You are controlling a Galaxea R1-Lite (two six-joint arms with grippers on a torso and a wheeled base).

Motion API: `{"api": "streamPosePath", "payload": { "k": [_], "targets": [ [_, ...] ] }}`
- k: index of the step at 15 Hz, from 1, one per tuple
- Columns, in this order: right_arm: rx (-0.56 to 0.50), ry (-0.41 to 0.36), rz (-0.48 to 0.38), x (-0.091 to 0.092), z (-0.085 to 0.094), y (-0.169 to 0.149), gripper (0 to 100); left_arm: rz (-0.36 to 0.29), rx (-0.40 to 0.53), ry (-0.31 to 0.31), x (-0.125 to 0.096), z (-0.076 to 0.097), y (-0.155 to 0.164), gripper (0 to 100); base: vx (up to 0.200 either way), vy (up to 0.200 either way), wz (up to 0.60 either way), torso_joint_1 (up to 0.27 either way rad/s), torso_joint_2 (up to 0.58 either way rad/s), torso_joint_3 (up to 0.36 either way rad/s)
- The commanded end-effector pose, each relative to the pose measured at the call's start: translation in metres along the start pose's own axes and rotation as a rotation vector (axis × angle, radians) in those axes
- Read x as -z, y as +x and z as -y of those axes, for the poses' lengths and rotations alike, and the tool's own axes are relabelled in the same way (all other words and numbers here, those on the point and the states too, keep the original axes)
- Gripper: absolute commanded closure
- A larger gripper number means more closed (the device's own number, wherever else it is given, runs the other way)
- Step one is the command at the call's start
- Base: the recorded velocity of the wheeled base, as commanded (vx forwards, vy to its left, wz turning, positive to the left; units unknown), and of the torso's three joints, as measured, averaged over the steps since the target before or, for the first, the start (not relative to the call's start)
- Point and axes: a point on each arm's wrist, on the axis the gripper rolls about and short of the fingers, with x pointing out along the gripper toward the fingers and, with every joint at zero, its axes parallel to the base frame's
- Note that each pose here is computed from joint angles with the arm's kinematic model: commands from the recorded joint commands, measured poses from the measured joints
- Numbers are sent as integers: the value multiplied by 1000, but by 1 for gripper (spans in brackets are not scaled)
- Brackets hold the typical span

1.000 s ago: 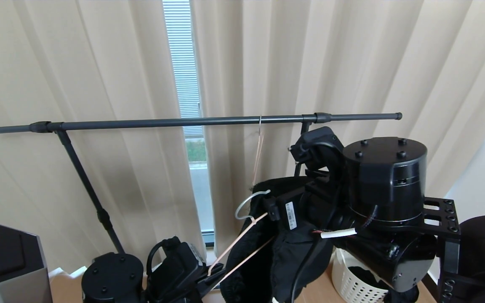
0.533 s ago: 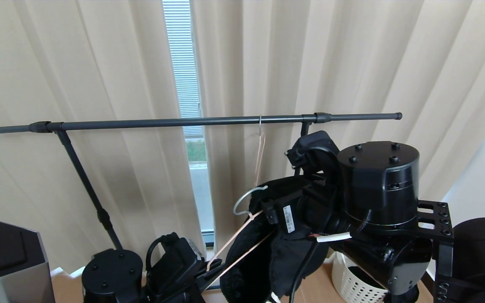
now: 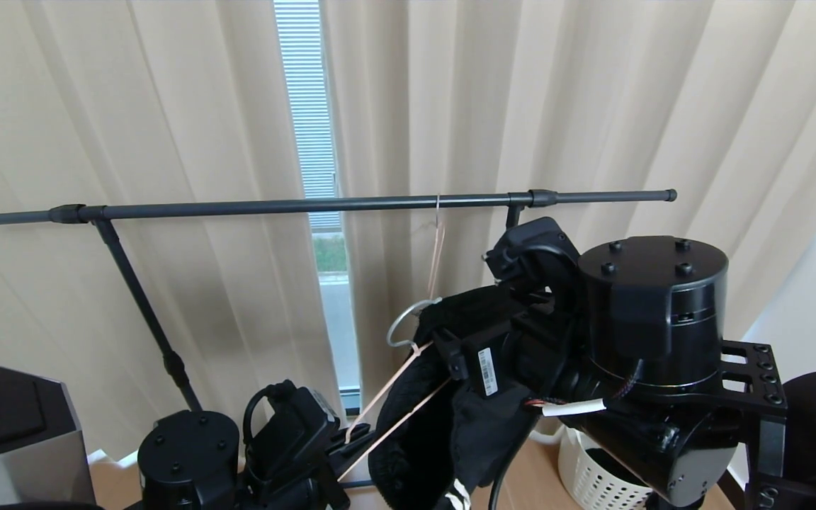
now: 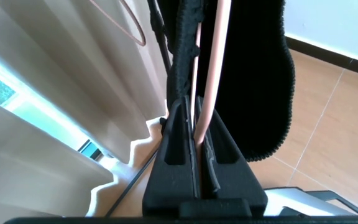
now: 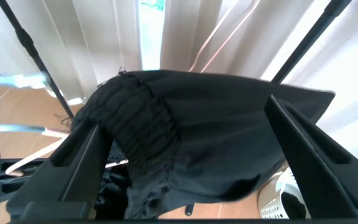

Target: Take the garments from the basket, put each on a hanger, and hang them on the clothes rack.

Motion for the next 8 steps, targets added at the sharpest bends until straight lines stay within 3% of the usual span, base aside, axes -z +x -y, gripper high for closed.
{"api": "streamPosePath", "payload": {
  "k": [1, 8],
  "targets": [
    [0, 0, 2, -1, 0, -1, 0, 1, -5, -1, 0, -1, 0, 100, 0, 0, 0, 0, 0, 0],
    [-1, 3, 7, -2, 2, -4, 0, 11, -30, -12, -1, -8, 3, 100, 0, 0, 0, 0, 0, 0]
  ]
}}
